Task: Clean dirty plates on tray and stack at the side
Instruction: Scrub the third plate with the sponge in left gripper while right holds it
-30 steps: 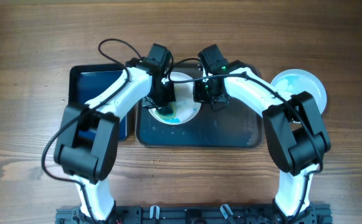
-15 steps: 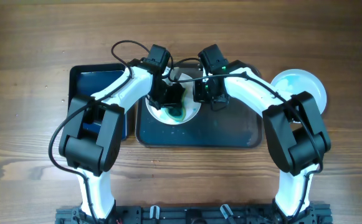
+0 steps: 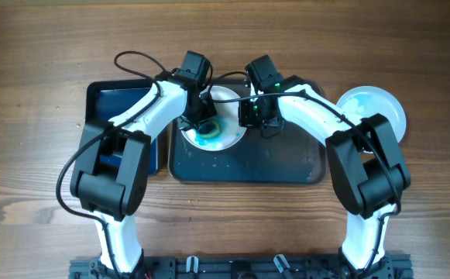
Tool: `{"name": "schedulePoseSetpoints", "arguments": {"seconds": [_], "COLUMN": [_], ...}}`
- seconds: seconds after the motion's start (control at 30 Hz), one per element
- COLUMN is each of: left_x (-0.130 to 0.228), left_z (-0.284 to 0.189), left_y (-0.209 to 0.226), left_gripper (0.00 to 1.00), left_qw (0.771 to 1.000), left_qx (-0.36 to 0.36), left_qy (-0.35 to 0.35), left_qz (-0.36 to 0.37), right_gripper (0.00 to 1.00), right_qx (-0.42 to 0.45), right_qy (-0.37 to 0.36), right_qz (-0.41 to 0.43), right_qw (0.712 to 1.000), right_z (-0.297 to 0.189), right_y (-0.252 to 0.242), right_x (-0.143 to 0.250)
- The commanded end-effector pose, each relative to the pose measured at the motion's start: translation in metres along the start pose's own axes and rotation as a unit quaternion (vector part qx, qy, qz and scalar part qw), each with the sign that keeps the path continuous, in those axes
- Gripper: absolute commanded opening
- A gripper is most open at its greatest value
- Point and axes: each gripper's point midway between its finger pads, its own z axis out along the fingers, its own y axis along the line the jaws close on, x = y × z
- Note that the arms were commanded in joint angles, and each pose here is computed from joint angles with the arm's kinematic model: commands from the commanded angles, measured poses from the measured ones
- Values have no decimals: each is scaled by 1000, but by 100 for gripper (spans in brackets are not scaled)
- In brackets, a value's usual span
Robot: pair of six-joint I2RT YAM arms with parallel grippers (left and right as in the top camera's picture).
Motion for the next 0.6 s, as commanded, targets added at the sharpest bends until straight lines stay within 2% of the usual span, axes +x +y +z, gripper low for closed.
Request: {"name": "schedulePoseSetpoints", "arguments": {"seconds": [0.0, 0.07, 0.17, 0.27, 0.33, 0.43, 0.5, 0.57], "left_x": [21, 49, 84, 79, 57, 15, -9, -33], "left_z": [16, 13, -2, 0, 8, 19, 19, 15], "left_y": [28, -3, -39, -47, -42, -18, 1, 24], "left_gripper": [4, 4, 4, 4, 4, 4, 4, 4], "left_qw": [996, 982, 938, 938, 958, 990, 997, 994], "left_qx": [-33, 59, 181, 186, 150, 52, -5, -70], "left_qy": [55, 115, 170, 152, 112, 30, -24, -89], "left_qz": [56, 140, 241, 250, 216, 125, 71, 3], "right_gripper": [4, 4, 4, 4, 4, 4, 4, 4], "right_qx": [25, 24, 24, 25, 25, 25, 25, 25], "right_qy": [25, 25, 25, 25, 26, 26, 26, 26], "right_qz": [-10, -10, -10, -10, -10, -10, -9, -10], "right_qw": [999, 999, 999, 999, 999, 999, 999, 999], "right_z": [11, 11, 11, 11, 11, 11, 11, 11], "right_y": [-15, -15, -15, -15, -15, -15, -15, -15], "right_x": [16, 16, 16, 16, 16, 16, 16, 16]}}
